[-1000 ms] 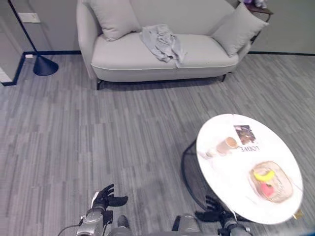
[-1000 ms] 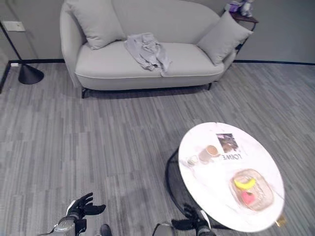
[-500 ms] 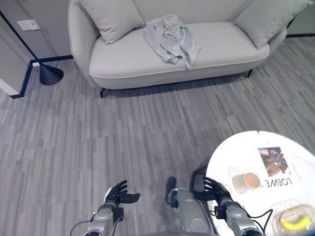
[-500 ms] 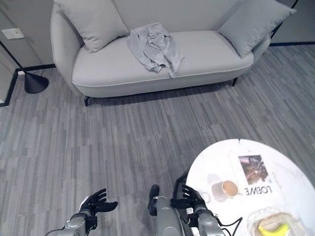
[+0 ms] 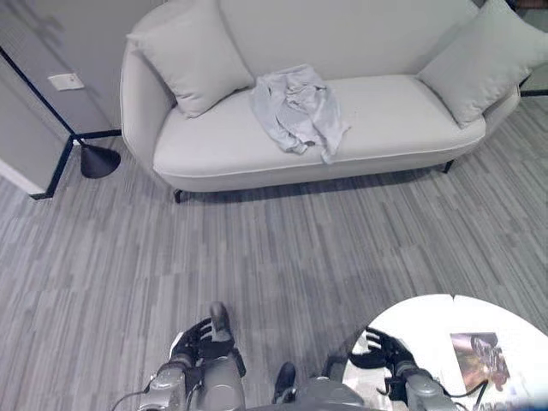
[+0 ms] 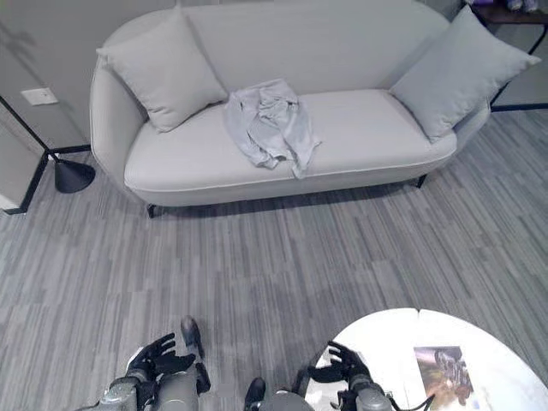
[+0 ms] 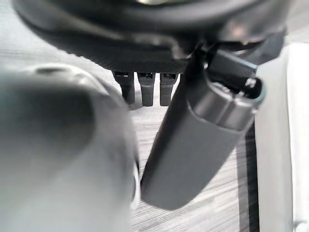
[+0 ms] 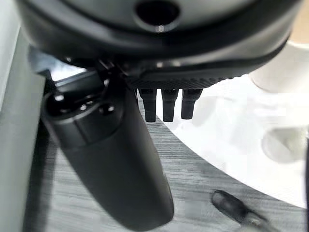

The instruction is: Hang the clothes on the sofa on the clothes rack.

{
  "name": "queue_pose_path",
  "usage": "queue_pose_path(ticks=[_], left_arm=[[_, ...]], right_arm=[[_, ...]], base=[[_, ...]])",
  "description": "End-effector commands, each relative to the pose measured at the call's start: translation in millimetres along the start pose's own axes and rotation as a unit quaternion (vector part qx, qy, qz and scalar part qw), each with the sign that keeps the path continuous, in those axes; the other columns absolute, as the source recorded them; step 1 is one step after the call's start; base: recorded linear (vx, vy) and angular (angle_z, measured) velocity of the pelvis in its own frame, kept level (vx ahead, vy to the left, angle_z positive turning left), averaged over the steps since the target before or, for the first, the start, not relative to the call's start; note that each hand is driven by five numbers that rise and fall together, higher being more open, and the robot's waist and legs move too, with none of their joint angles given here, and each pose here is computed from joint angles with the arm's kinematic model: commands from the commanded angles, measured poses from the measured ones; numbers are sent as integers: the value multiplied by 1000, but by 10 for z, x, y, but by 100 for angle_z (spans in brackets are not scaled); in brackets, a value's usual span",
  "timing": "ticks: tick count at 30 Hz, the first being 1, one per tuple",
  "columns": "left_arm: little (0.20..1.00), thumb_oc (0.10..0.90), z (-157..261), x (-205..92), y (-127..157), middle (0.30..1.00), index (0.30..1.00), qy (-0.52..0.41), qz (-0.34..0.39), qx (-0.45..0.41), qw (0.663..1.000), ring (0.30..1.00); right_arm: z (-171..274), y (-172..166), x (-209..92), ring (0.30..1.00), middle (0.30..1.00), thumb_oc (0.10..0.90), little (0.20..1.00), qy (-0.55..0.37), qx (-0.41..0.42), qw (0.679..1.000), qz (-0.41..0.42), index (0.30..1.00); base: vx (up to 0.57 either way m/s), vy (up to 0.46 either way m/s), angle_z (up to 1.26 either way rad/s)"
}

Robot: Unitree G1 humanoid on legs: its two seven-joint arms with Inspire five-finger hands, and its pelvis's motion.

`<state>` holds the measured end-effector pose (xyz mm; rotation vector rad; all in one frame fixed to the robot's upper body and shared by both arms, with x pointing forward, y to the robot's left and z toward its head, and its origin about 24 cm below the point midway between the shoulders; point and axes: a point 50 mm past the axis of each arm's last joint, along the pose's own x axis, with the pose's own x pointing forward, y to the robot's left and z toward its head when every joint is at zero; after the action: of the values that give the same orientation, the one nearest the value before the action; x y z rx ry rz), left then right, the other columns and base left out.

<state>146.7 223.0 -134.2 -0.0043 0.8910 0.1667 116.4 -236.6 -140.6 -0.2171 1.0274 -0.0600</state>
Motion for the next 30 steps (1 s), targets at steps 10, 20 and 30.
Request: queue_pose_path(ticks=[10, 20, 30], left_arm=[[900, 800, -85, -50, -19, 900, 900, 0, -3, 1, 1000, 900], [900, 800, 218, 35, -70, 900, 900, -48, -6, 41, 998, 900], [900, 800, 328, 30, -315, 900, 900, -70, -47, -1, 996, 900]], right_arm=[[315, -42, 15, 900, 900, 800, 900, -72, 5, 997, -3, 900], [140, -55, 3, 900, 900, 800, 900, -35, 11, 999, -15, 900], [317, -372, -11, 900, 900, 800, 900, -58, -54, 996, -50, 900]], base=[[514, 232, -41], [492, -114, 34], [453, -382, 55]])
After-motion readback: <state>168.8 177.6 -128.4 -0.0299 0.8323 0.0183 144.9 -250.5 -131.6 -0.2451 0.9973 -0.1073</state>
